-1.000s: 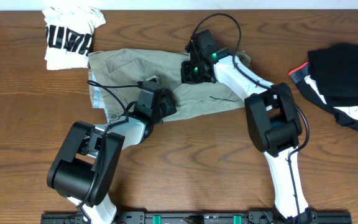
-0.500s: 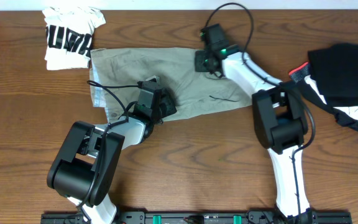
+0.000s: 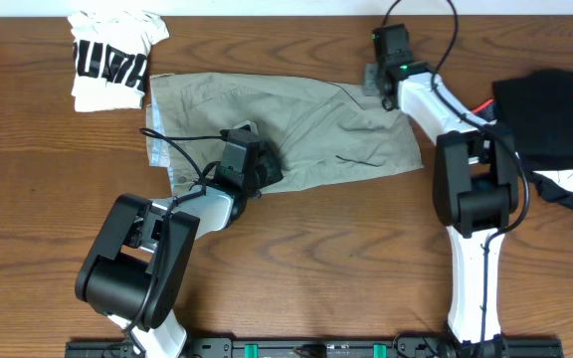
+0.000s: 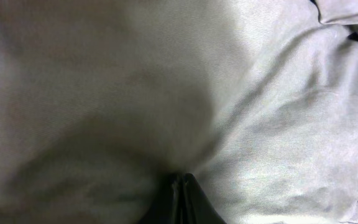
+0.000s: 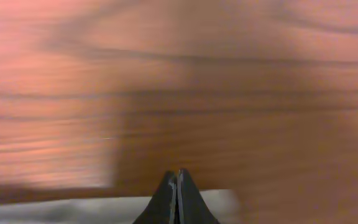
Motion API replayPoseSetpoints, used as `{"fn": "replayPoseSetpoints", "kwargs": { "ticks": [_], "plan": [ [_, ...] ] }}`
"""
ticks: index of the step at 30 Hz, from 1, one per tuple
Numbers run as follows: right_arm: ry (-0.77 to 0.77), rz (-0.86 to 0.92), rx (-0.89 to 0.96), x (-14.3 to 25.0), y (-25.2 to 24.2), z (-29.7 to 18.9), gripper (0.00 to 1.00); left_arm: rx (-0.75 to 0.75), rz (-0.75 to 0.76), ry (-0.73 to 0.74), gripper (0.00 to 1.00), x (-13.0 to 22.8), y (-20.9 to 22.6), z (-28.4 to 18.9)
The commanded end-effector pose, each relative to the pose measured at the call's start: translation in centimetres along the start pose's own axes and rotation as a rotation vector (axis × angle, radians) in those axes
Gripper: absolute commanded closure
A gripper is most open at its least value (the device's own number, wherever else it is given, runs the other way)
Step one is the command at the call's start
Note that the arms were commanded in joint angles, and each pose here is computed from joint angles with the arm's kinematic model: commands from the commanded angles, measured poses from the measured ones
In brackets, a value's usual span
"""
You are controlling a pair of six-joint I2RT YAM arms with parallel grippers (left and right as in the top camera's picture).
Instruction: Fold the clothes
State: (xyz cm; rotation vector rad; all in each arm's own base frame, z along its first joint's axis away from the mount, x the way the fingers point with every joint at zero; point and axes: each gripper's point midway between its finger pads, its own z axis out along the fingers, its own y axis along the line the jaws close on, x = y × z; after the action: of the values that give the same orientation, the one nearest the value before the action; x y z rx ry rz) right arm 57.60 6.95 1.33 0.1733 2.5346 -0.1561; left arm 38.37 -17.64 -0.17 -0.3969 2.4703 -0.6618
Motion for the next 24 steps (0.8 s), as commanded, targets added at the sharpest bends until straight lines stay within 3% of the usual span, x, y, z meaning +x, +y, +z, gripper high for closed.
{"fn": "replayPoseSetpoints", "kwargs": {
  "ticks": [1, 6, 11, 16, 24],
  "plan": [
    [0.001, 0.004, 0.104, -1.4, -3.4, -0.6, 0.99, -0.142, -0.009, 0.078, 0.94, 3.4, 4.4, 0.7],
    [-0.041, 0.047, 0.018, -5.9, -2.9, -6.6, 0.99, -0.147, -0.01, 0.073, 0.94, 3.3, 4.5, 0.7],
    [-0.06, 0.01, -0.252, -8.7, 0.5, -15.7, 0.99, -0.147, -0.009, 0.073, 0.94, 3.3, 4.5, 0.7],
    [0.079, -0.043, -0.442, -5.3, 3.5, -19.3, 0.99, -0.146, -0.026, 0.07, 0.94, 3.3, 4.5, 0.7],
    [0.332, -0.156, -0.54, 3.0, 7.5, -16.8, 0.99, -0.145, -0.027, 0.069, 0.94, 3.3, 4.5, 0.7]
  ]
}}
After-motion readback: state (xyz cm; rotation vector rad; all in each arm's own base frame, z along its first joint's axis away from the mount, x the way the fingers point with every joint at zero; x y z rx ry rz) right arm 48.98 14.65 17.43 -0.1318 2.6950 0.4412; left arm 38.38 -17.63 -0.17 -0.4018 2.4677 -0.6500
